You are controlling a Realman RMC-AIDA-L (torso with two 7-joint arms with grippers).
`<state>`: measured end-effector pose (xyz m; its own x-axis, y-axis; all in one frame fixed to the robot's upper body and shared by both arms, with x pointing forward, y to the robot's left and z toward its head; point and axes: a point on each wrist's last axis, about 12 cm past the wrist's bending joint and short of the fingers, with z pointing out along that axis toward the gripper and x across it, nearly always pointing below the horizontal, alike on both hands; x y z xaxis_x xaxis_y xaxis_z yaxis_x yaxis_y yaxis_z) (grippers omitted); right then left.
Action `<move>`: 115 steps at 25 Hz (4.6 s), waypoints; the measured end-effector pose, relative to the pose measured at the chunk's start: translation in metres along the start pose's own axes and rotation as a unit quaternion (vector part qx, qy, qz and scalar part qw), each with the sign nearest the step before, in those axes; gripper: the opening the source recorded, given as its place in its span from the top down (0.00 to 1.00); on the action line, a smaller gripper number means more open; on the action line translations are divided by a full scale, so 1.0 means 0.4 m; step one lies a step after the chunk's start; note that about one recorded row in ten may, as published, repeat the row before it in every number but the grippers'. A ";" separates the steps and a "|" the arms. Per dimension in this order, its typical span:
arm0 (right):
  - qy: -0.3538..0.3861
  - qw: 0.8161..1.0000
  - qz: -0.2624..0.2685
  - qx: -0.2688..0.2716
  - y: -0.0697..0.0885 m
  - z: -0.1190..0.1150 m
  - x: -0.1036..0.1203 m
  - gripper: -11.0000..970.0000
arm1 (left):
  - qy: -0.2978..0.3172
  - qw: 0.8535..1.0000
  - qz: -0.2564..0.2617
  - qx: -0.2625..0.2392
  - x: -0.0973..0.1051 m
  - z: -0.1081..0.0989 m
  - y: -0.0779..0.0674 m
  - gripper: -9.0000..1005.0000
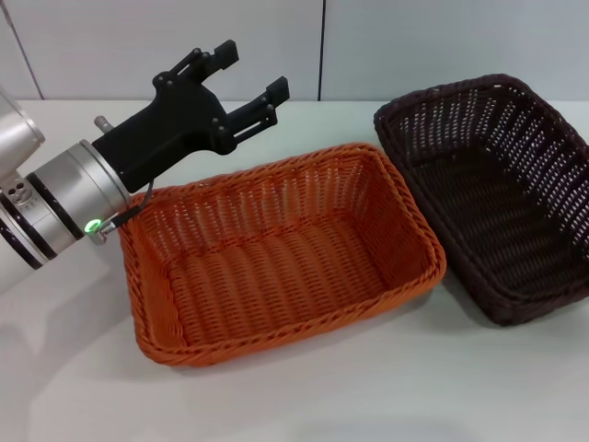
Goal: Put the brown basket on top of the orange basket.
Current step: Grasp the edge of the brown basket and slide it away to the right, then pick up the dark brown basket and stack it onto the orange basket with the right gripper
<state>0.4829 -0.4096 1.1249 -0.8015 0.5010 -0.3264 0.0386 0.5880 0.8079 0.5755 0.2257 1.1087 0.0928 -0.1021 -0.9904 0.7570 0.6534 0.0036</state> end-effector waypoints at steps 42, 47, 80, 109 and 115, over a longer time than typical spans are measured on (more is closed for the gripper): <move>0.026 0.999 0.017 0.012 -0.009 0.144 -0.031 0.15 | 0.011 1.000 -0.003 -0.003 0.019 -0.029 -0.001 0.16; 0.022 1.000 0.017 0.011 -0.007 0.143 -0.042 0.16 | 0.011 1.000 -0.002 -0.001 0.017 -0.026 -0.001 0.16; 0.012 0.999 0.014 0.041 -0.054 0.118 -0.046 0.38 | -0.003 1.000 -0.008 0.009 0.014 -0.036 -0.011 0.16; -0.041 0.994 -0.064 0.075 -0.087 0.072 -0.055 0.68 | -0.005 1.000 -0.009 0.002 0.015 -0.035 -0.010 0.25; -0.055 0.993 -0.076 0.071 -0.091 0.060 -0.055 0.74 | -0.009 1.000 -0.011 -0.005 0.014 -0.037 -0.007 0.28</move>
<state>0.5134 -0.4269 1.0911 -0.7342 0.4615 -0.4980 0.0113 0.7417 0.6707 0.5643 0.2343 1.1012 0.0883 -0.1292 -0.9877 0.7530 0.6577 -0.0187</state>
